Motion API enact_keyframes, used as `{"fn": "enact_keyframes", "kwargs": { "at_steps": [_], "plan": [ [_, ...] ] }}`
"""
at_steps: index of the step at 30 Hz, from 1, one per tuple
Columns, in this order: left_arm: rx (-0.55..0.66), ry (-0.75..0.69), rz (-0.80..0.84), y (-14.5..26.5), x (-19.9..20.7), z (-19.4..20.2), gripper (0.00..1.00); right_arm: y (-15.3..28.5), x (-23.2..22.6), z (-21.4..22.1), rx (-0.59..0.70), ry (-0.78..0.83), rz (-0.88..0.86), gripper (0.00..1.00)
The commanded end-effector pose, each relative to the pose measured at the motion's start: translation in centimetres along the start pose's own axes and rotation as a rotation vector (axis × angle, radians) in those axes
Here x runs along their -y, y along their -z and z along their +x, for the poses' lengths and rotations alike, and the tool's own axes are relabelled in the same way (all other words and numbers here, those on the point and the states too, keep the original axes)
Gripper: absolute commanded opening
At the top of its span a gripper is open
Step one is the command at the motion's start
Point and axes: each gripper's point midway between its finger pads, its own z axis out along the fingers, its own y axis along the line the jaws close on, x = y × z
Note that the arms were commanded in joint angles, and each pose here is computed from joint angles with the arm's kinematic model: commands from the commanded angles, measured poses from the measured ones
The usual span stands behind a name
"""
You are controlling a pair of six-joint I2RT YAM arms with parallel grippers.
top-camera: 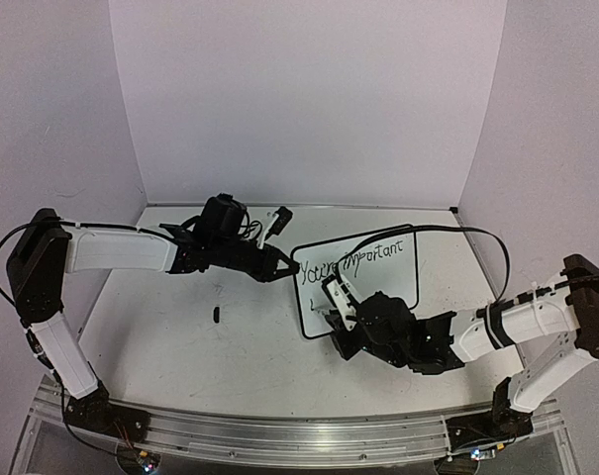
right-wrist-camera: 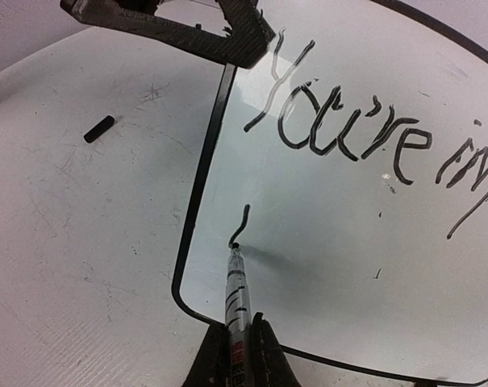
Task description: Write a sentence on the whiteboard
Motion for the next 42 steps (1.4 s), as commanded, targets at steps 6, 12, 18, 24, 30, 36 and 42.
{"fn": "enact_keyframes", "kwargs": {
  "at_steps": [6,12,18,24,30,36,42],
  "plan": [
    [0.03,-0.046,-0.055,0.2,-0.9,-1.4,0.0,0.5,0.8,-3.7,0.111,-0.048,0.046,0.0],
    [0.029,-0.046,-0.055,0.3,-0.9,-1.4,0.0,0.8,1.4,-4.3,0.132,-0.061,0.075,0.0],
    [0.029,-0.045,-0.055,0.2,-0.9,-1.4,0.0,0.9,2.0,-4.8,0.147,-0.075,0.108,0.0],
    [0.03,-0.048,-0.054,0.2,-0.8,-1.4,0.0,1.3,2.6,-4.2,0.133,-0.083,0.132,0.0],
    [0.028,-0.047,-0.054,0.2,-0.9,-1.4,0.0,1.2,2.2,-2.9,0.096,-0.083,0.102,0.0],
    [0.029,-0.046,-0.055,0.2,-0.9,-1.4,0.0,1.0,1.8,-1.6,0.064,-0.093,0.08,0.0],
    [0.028,-0.046,-0.054,0.2,-0.9,-1.4,0.0,0.7,1.6,-0.4,0.031,-0.106,0.071,0.0]
  ]
}}
